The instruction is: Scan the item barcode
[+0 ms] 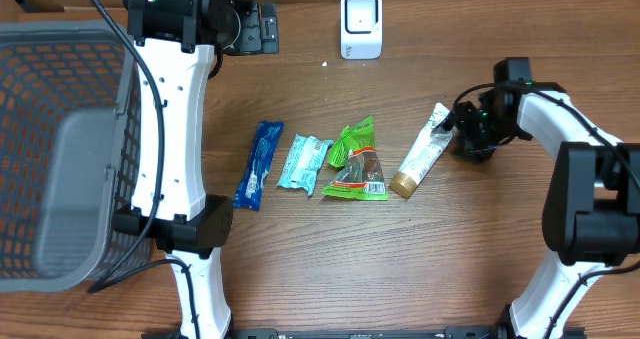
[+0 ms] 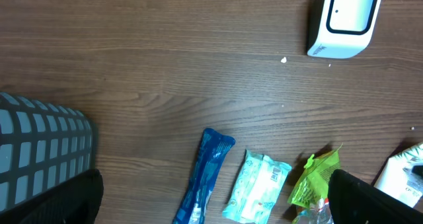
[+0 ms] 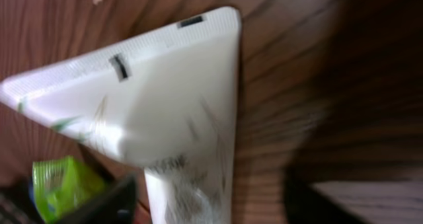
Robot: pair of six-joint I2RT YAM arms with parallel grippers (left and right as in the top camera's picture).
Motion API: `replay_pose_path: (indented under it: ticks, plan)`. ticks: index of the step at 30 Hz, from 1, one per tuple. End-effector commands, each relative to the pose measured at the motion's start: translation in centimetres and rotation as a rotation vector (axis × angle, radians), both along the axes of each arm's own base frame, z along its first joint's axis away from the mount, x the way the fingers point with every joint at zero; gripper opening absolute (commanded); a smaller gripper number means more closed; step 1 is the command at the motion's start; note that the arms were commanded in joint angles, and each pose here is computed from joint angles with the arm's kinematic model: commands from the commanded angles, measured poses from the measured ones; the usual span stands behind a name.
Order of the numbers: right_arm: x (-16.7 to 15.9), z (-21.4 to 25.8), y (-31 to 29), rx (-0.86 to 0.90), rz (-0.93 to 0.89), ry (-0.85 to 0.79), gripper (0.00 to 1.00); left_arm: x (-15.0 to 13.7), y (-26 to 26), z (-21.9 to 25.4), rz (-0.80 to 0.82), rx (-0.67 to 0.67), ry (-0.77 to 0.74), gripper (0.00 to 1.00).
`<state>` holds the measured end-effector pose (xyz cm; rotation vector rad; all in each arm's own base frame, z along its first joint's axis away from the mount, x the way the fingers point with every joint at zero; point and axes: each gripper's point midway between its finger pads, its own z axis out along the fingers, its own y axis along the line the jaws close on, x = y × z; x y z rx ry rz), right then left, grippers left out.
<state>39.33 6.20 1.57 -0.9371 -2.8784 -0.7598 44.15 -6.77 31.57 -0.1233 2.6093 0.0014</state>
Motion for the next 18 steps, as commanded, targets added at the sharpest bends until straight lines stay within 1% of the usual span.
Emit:
replay_pose_path:
  ticks: [1, 3, 6, 9, 11, 12, 15, 18]
  plan:
    - [0.5, 2.0, -2.1, -0.104, 0.111, -0.117, 0.86, 0.0, 0.6, 0.3, 0.016, 0.009, -0.010, 1.00]
    - [0.8, 3.0, -2.2, -0.118, 0.164, -0.173, 0.90, 0.0, 0.6, 0.3, 0.015, 0.009, -0.010, 1.00]
    - [1.9, 5.1, -2.1, -0.162, 0.319, -0.316, 0.91, 0.0, 0.6, 0.3, 0.015, 0.009, -0.010, 1.00]
    - [3.5, 6.0, -1.4, -0.216, 0.479, -0.465, 0.92, 0.0, 0.6, 0.3, 0.015, 0.009, -0.010, 1.00]
    - [4.6, 6.1, -1.0, -0.263, 0.550, -0.537, 0.97, 0.0, 0.6, 0.3, 0.015, 0.009, -0.010, 1.00]
    - [5.8, 6.1, -0.4, -0.305, 0.602, -0.607, 1.00, 0.0, 0.6, 0.3, 0.015, 0.009, -0.010, 1.00]
    - [7.0, 5.7, 0.8, -0.329, 0.670, -0.671, 1.00, 0.0, 0.6, 0.3, 0.015, 0.009, -0.010, 1.00]
    - [7.0, 4.3, 1.3, -0.330, 0.720, -0.669, 1.00, 0.0, 0.6, 0.3, 0.015, 0.009, -0.010, 1.00]
